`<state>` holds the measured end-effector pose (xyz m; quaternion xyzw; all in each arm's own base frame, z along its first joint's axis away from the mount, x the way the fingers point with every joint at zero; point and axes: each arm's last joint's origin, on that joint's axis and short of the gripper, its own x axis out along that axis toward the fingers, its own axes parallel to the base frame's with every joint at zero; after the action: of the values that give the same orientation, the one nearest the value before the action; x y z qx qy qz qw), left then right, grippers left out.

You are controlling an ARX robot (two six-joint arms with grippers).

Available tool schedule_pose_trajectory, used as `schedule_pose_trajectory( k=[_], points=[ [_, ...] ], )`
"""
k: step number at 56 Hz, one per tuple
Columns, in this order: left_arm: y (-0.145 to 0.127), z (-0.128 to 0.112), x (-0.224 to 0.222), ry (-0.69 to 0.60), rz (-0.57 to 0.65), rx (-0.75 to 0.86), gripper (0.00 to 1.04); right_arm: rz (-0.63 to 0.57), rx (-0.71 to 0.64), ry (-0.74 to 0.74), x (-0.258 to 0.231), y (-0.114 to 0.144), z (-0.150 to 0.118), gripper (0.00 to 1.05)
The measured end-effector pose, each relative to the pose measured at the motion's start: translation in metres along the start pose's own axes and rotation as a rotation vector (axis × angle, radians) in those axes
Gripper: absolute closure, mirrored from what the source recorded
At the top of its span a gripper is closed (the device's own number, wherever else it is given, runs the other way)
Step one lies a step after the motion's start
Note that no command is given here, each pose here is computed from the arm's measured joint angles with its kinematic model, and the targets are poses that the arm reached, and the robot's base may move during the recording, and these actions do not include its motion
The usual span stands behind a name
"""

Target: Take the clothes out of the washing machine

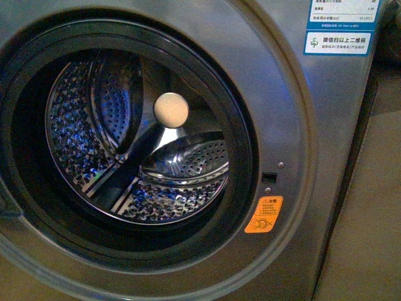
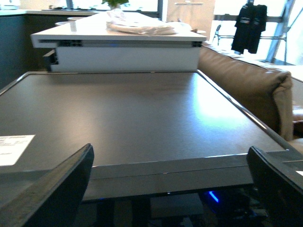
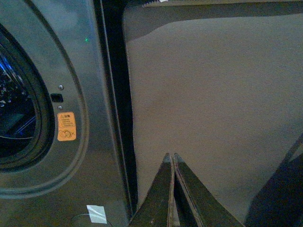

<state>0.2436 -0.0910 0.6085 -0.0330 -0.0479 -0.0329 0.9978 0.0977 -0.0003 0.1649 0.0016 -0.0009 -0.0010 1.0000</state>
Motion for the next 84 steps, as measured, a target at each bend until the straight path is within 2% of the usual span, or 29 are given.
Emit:
schedule_pose_trajectory(
  k=[1,3,10,16,18,22,29,36,44,47,48,52,57,67,74,84],
  points=[
    [0.003,0.001,-0.001,-0.002,0.021,-0.007,0.08,0.000,0.000,0.000,0.000,0.000,0.000,1.02],
    [0.014,0.003,-0.005,-0.019,0.142,-0.039,0.06,0.000,0.000,0.000,0.000,0.000,0.000,1.02],
    [0.030,0.004,-0.024,-0.042,0.233,-0.104,0.07,-0.001,0.000,0.001,0.000,0.000,0.000,1.02],
    [0.031,-0.001,-0.034,-0.016,0.204,-0.113,0.08,0.004,0.000,0.001,0.000,0.000,0.000,1.02],
    [0.031,-0.006,-0.037,-0.005,0.129,-0.075,0.15,0.003,0.000,0.001,0.000,0.000,0.000,1.02],
    [0.032,-0.023,-0.040,-0.010,0.052,-0.030,0.26,0.002,0.000,0.001,0.000,0.000,0.000,1.02],
    [0.047,-0.076,-0.060,-0.032,0.043,0.010,0.47,0.001,0.000,0.002,0.000,0.000,0.000,1.02],
    [0.064,-0.142,-0.087,-0.039,0.071,0.023,0.68,0.001,0.000,0.002,0.000,0.000,0.000,1.02],
    [0.074,-0.216,-0.100,0.022,0.052,0.045,0.92,0.001,0.000,0.002,0.000,0.000,0.000,1.02],
    [0.077,-0.235,-0.102,0.048,0.050,0.050,0.99,0.001,0.000,0.002,0.000,0.000,0.000,1.02],
    [0.079,-0.249,-0.102,0.071,0.051,0.054,1.02,0.001,0.000,0.002,0.000,0.000,0.000,1.02],
    [0.085,-0.285,-0.111,0.109,0.060,0.060,1.01,0.001,0.000,0.002,0.000,0.000,0.000,1.02],
    [0.090,-0.303,-0.122,0.094,0.065,0.058,1.01,0.001,0.000,0.002,0.000,0.000,0.000,1.02],
    [0.099,-0.331,-0.136,0.093,0.035,0.058,1.01,0.001,0.000,0.002,0.000,0.000,0.000,1.02],
    [0.106,-0.352,-0.145,0.101,0.069,0.059,1.01,0.001,0.000,0.002,0.000,0.000,0.000,1.02],
    [0.107,-0.371,-0.155,0.101,0.063,0.060,1.01,0.001,0.000,0.002,0.000,0.000,0.000,1.02]
  ],
)
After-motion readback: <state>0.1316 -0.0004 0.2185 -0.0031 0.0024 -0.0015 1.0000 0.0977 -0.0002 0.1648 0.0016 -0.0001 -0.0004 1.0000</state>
